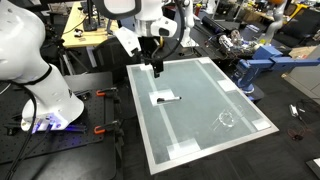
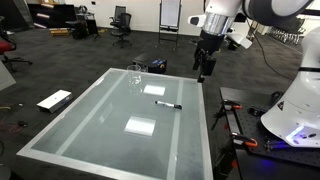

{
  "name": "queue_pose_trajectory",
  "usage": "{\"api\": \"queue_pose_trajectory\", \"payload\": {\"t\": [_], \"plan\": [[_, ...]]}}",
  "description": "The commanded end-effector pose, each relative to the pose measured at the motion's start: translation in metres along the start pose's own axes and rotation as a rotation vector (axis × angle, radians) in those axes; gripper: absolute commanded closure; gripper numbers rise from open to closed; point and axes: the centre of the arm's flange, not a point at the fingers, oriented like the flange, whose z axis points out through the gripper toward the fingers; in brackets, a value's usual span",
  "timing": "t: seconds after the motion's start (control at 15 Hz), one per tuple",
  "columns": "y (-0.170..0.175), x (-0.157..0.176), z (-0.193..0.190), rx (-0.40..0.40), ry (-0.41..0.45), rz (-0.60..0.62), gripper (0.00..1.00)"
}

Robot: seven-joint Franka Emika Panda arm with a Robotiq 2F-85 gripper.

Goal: Move the black marker to the left

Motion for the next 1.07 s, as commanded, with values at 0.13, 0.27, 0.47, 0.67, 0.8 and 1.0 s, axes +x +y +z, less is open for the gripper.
{"api": "queue_pose_trajectory", "payload": {"t": [0.13,0.27,0.47,0.67,0.8,1.0], "plan": [[0.002,0.041,0.062,0.016,0.006,0.060,0.00],[0.005,0.050,0.079,0.003,-0.003,0.090,0.00],[0.011,0.064,0.107,0.003,-0.034,0.151,0.00],[0.022,0.077,0.131,-0.011,-0.045,0.199,0.00],[0.030,0.085,0.147,-0.015,-0.050,0.230,0.00],[0.042,0.095,0.170,-0.023,-0.057,0.268,0.00]]}}
